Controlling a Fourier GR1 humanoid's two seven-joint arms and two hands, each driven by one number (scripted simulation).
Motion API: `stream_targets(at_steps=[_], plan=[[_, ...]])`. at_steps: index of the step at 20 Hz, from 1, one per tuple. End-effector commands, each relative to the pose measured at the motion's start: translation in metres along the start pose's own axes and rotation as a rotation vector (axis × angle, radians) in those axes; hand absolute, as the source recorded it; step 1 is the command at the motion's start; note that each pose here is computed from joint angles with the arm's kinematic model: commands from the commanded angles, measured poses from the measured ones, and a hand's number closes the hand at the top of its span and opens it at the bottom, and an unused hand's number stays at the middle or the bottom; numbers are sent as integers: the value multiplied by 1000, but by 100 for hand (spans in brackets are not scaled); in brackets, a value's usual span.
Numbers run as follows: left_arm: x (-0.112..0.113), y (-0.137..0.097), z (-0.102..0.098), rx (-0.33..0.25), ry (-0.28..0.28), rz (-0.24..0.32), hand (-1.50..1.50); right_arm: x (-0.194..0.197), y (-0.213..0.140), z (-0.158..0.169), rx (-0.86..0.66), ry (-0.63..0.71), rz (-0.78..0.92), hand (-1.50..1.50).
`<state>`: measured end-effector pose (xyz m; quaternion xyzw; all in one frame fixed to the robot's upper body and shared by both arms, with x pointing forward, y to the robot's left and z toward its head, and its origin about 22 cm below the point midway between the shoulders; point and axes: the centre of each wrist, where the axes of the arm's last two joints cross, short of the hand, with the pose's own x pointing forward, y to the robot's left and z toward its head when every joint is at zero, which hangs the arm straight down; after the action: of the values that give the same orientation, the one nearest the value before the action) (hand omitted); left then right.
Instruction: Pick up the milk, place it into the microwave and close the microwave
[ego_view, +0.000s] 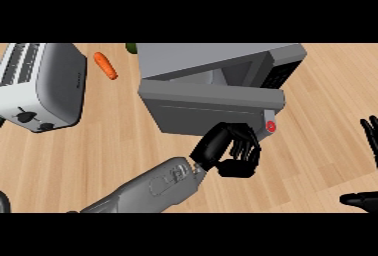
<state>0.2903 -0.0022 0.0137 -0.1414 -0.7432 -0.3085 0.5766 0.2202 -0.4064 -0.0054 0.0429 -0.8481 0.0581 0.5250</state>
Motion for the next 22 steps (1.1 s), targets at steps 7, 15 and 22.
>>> stream_targets(at_steps=[7,15,22], plan=[[30,17,-41,78,-47,-12,150,14,4,-37,108,-81,-69,-150],[44,31,-61,134,-38,-30,150,26,4,-61,175,-116,-105,-150],[51,35,-68,174,-43,-28,150,35,13,-81,294,-118,-168,-150]])
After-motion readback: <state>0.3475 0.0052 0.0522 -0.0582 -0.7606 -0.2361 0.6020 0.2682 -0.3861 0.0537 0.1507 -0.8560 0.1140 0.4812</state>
